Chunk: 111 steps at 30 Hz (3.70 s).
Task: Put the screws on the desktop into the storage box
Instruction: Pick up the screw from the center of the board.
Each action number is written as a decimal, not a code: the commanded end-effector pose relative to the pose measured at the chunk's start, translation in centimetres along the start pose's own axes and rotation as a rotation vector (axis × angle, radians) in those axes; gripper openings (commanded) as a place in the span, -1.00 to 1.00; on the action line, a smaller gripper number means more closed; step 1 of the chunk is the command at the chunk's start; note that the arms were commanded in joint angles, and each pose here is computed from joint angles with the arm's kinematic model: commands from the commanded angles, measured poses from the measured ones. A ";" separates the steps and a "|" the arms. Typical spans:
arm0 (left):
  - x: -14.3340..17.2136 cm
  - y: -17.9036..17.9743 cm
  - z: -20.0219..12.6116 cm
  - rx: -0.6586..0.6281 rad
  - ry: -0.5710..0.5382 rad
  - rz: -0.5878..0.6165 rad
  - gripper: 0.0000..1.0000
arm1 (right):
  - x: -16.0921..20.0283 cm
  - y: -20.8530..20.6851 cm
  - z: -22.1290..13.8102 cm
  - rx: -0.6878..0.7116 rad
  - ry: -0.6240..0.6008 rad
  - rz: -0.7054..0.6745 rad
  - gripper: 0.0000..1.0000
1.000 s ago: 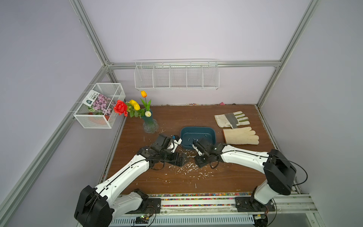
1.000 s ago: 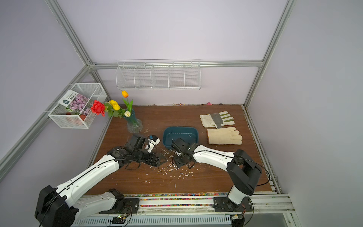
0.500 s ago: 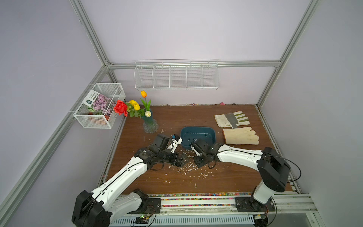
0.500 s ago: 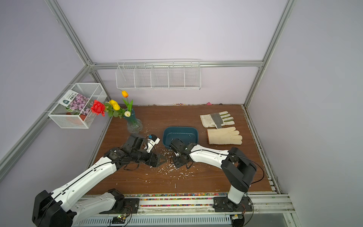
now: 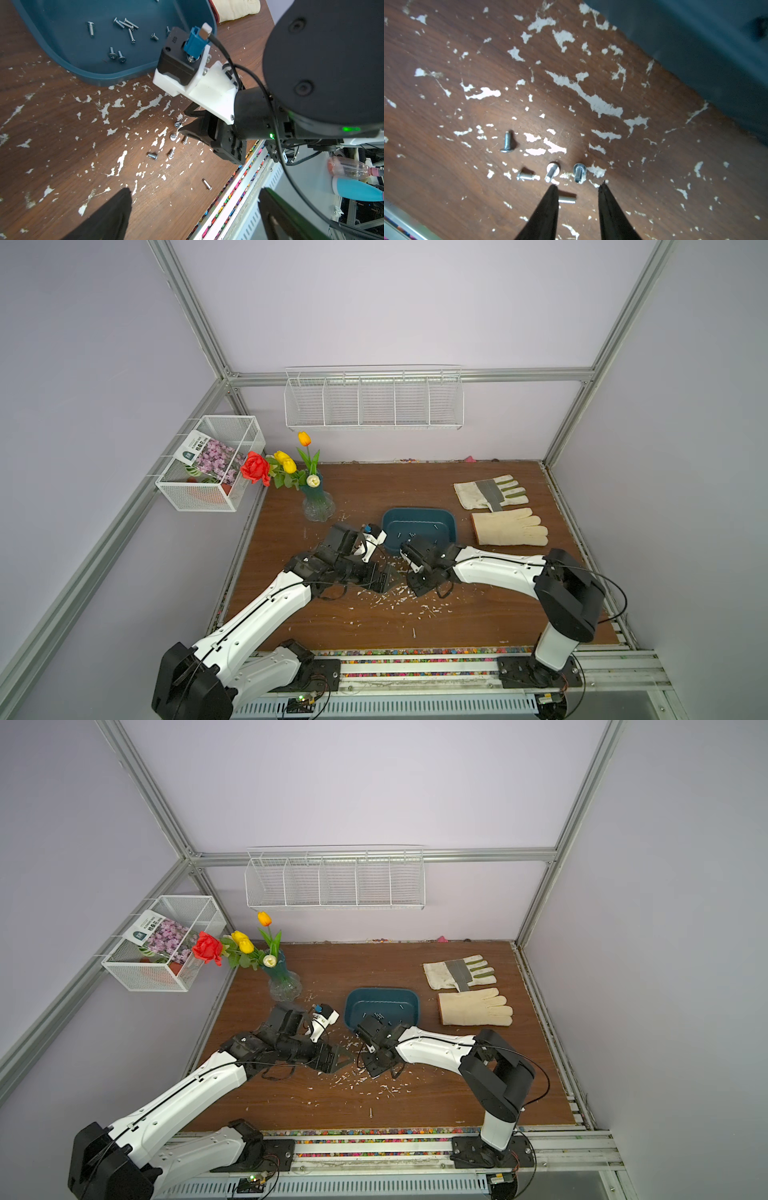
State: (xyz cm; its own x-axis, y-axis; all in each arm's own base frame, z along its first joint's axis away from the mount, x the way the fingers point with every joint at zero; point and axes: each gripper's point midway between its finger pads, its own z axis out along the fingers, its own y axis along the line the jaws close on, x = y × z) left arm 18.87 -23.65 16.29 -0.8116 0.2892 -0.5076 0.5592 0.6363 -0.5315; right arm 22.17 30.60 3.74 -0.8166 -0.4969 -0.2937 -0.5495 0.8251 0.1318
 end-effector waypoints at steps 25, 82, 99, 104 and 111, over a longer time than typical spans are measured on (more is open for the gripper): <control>0.5 -0.1 0.9 0.031 0.038 -0.012 0.94 | -0.3 0.6 1.9 -0.008 0.031 -0.010 -0.44; 0.7 -0.1 1.1 0.033 0.046 -0.018 0.93 | 0.3 -0.1 2.4 0.025 0.048 -0.018 -0.66; 0.6 -0.1 1.0 0.033 0.044 -0.017 0.94 | 0.2 -0.2 1.9 0.033 0.041 -0.019 -0.73; 0.6 -0.1 1.0 0.034 0.044 -0.017 0.94 | -0.1 -0.3 1.5 0.041 0.034 -0.024 -0.74; 0.6 -0.2 1.0 0.036 0.042 -0.015 0.94 | -0.5 -0.5 0.7 0.058 0.024 -0.034 -0.75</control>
State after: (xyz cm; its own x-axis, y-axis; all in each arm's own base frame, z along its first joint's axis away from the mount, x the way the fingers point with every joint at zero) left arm 18.75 -24.05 15.47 -0.8267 0.3035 -0.4738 0.5474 0.6288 -0.5523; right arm 22.69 30.71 1.87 -0.8167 -0.5163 -0.2577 -0.5527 0.8282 0.0925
